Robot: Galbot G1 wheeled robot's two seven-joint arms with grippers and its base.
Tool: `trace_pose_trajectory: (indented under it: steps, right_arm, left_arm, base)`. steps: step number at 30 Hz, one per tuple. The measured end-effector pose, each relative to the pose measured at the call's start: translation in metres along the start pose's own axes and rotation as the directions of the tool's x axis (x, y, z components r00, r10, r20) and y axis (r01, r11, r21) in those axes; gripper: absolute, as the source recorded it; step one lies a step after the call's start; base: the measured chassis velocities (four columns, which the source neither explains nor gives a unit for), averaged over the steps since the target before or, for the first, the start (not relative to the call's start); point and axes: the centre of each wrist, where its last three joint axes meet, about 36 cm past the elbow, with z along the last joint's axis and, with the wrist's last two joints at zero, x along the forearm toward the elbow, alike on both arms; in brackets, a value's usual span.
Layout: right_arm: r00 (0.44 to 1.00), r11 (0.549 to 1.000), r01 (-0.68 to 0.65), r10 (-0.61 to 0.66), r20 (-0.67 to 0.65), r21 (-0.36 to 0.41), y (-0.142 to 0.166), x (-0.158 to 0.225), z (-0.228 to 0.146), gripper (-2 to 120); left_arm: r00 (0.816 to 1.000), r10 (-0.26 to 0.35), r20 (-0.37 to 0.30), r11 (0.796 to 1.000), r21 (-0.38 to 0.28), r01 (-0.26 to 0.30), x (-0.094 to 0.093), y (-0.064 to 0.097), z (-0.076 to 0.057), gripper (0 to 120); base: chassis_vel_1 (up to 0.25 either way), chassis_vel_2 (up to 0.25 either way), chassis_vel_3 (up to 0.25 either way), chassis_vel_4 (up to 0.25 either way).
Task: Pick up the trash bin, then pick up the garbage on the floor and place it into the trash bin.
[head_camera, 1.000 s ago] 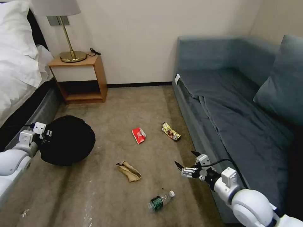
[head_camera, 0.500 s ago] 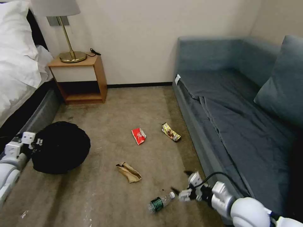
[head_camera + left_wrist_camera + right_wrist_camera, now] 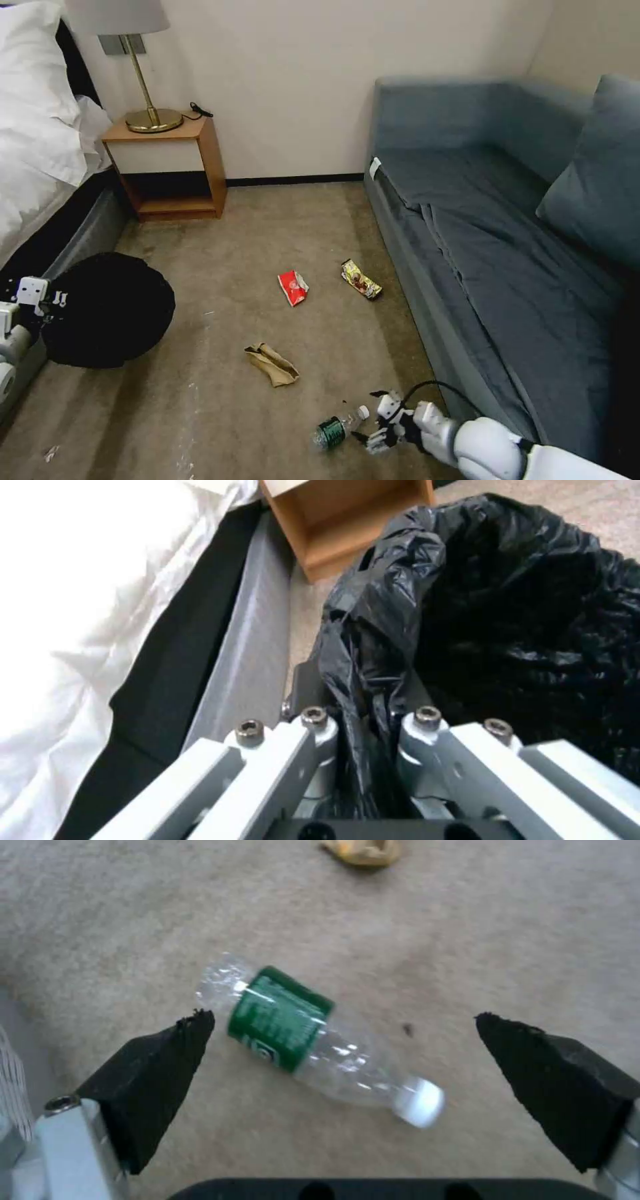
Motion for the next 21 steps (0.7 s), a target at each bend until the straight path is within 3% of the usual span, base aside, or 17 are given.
trace_pose_trajectory:
  steps: [6,17,21]
  right_arm:
    - [0.998,0.998,0.056,-0.056,0.007,0.009,0.013,-0.022,0.003,100]
    - [0.996,0.995,0.087,-0.087,0.003,0.043,0.015,-0.052,0.022,100]
    - [0.996,0.994,0.087,-0.087,-0.012,0.066,0.012,-0.071,0.036,100]
  left_arm:
    - [1.0,0.002,-0.009,1.0,0.004,-0.002,0.006,0.001,0.008,7]
    - [1.0,-0.001,0.006,1.0,0.001,0.001,0.019,0.008,0.005,7]
    - [1.0,-0.001,0.005,1.0,0.004,0.001,0.028,0.011,0.01,7]
  base:
    - [0.0,0.0,0.0,0.0]
    - [0.0,0.0,0.0,0.0]
    - [0.0,0.0,0.0,0.0]
